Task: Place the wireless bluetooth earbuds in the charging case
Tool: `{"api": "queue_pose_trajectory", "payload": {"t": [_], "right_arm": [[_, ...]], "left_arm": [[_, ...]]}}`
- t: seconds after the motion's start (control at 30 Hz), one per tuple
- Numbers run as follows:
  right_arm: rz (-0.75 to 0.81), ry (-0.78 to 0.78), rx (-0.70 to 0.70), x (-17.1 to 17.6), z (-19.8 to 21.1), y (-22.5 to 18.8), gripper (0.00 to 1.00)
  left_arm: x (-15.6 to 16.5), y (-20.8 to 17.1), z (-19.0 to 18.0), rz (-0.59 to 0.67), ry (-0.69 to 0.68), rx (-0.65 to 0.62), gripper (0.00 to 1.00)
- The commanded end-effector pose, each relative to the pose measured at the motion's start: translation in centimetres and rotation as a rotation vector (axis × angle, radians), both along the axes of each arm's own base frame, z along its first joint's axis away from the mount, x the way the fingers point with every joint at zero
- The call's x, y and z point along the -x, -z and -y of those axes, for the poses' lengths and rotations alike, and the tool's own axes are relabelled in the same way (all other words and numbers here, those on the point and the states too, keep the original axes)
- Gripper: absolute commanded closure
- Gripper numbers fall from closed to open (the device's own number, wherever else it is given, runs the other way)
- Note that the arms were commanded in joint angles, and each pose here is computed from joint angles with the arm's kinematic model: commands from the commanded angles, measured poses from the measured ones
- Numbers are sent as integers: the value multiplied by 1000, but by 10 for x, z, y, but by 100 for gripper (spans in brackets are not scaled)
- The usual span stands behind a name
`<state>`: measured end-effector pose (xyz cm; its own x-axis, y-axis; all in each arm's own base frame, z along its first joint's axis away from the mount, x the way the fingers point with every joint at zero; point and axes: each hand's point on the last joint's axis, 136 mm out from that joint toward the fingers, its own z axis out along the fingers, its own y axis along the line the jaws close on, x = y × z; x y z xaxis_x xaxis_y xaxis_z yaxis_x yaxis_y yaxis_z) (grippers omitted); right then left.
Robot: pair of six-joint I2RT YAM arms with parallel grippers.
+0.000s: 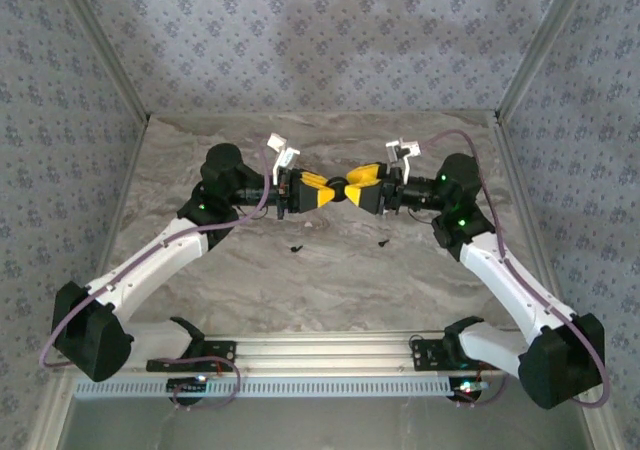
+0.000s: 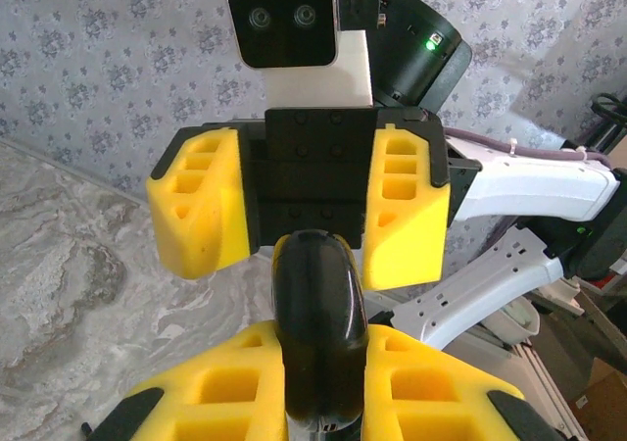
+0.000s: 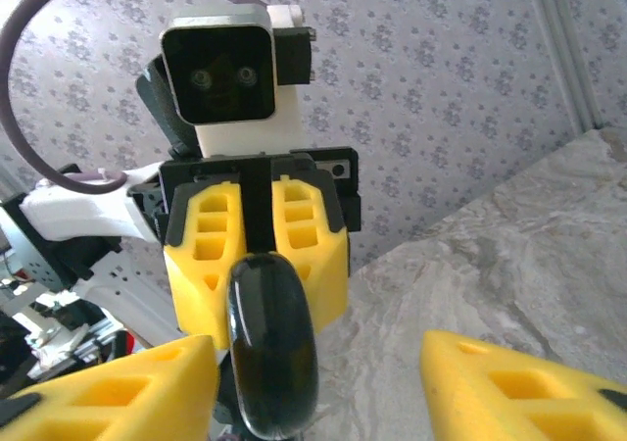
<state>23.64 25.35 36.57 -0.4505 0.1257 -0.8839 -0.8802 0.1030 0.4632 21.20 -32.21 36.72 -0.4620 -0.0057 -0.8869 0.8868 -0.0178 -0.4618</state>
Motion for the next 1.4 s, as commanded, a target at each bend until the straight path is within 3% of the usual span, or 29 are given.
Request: {"api": "queue_pose_trajectory", "payload": {"t": [0.0,0.3,0.47,0.8,1.37], "right_arm": [[75,-56,-29,11,-3,-23,49],[87,-93,-11,18,-6,-21,74],[111,-84,42,22,-4,-13,80],[135,-62,212,24,3,7,83],[299,-31,400,17,6,35,84]], "left_arm": [[10,-22,-3,64,12,50,85],[11,-23,-2,70,14,43,85],[10,-16,-3,81,7,-1,73],[8,12,-15,164,-29,-215,45],[19,54,-45,353,36,-464,46]]}}
